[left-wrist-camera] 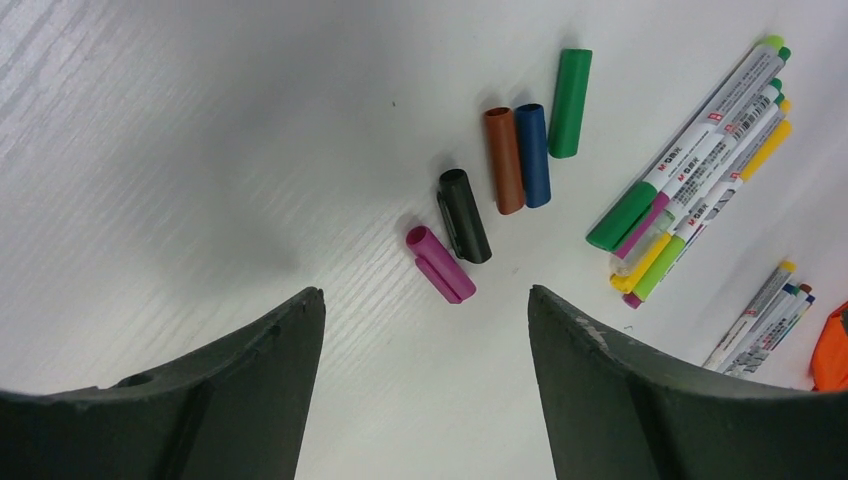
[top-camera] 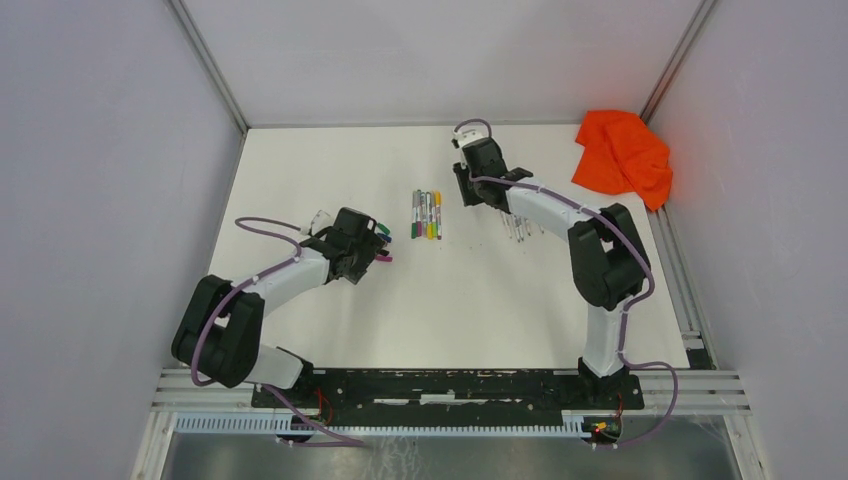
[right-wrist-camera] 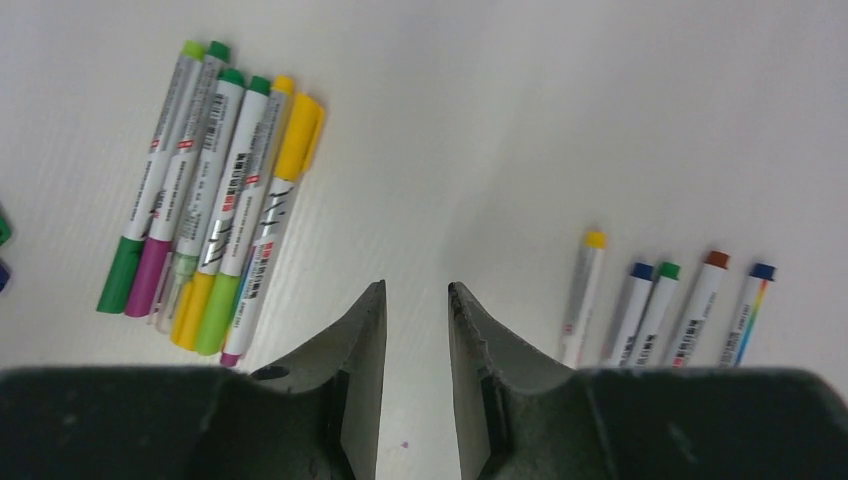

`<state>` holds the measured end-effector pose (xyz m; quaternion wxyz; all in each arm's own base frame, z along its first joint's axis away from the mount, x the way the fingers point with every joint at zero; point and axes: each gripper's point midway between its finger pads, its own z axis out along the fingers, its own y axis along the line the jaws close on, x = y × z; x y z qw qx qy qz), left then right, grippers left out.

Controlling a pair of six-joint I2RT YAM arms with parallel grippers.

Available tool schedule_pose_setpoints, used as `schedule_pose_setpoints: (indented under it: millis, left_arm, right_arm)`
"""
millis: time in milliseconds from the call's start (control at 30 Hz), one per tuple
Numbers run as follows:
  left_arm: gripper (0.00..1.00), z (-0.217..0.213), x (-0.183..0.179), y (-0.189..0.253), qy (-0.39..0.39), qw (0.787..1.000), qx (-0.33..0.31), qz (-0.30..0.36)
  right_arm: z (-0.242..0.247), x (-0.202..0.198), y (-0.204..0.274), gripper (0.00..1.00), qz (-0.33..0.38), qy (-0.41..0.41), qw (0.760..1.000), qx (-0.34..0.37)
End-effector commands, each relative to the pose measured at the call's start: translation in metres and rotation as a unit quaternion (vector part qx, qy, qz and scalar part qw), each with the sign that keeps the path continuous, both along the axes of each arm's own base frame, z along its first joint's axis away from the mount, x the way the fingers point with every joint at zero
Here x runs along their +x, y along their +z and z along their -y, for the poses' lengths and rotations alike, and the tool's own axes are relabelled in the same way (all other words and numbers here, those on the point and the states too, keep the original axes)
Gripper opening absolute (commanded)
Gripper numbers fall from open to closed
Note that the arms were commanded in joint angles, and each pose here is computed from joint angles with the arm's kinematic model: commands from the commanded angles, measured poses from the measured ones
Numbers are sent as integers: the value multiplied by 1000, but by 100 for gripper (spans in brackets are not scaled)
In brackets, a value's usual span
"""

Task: Open the pen caps

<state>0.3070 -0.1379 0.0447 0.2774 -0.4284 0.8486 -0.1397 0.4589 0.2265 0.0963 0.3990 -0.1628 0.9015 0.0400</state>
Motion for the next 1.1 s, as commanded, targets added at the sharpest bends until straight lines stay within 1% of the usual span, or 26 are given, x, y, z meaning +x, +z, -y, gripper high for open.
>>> schedule_pose_setpoints:
  millis: [0, 233, 533, 1067]
  left_arm:
    - [80, 1, 9, 17, -34, 999, 13, 36]
    - [79, 2, 11, 22, -48, 998, 19, 45]
    - [77, 2, 11, 25, -55, 997, 23, 47]
    - [77, 0, 11, 26, -55, 997, 28, 49]
  right_arm:
    - [-34, 1, -6, 34, -11, 14, 999, 41]
    - [-62, -2, -15, 34, -22, 25, 998, 48]
    - [-78, -3, -29, 34, -37, 29, 998, 43]
    - [-86, -1, -48, 34, -54, 27, 998, 30]
